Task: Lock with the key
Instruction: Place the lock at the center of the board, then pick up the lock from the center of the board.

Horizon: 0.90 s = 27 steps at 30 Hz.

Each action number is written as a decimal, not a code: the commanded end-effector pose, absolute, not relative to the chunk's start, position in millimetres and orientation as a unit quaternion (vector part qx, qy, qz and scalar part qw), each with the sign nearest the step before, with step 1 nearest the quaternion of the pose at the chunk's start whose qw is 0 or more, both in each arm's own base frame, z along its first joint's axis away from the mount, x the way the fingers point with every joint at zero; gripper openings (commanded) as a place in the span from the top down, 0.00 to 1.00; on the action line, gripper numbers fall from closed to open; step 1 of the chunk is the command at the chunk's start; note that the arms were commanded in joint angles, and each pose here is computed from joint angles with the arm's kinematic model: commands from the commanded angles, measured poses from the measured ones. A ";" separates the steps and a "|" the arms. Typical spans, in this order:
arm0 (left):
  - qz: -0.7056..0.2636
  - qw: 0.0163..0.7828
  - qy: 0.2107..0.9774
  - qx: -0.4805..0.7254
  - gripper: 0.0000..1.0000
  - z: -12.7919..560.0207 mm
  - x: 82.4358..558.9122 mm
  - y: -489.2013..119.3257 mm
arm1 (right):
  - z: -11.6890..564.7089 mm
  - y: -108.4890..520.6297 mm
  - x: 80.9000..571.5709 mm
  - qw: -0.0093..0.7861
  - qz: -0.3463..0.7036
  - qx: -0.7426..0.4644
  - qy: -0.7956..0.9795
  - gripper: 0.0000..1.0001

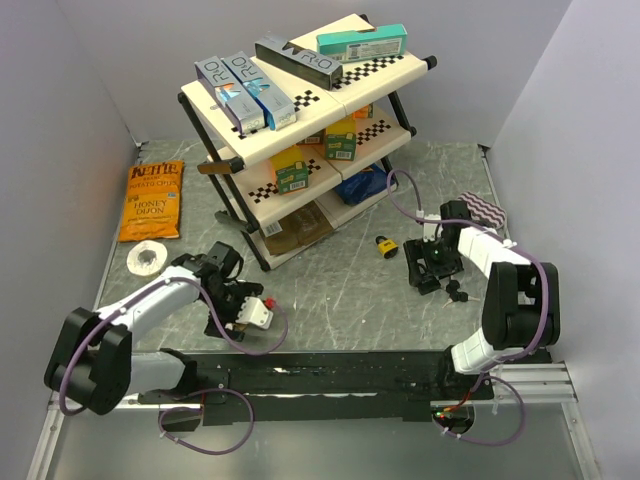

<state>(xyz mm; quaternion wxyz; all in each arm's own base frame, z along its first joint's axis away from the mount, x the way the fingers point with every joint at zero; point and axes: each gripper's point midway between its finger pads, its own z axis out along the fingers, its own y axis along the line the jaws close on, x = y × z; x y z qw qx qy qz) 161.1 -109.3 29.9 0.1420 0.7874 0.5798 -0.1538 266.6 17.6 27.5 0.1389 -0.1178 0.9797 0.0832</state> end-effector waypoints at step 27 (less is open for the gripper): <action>-0.238 0.255 0.598 0.722 0.99 82.7 183.4 -233.9 | 154.1 79.0 289.3 0.304 0.238 -0.158 0.909 0.00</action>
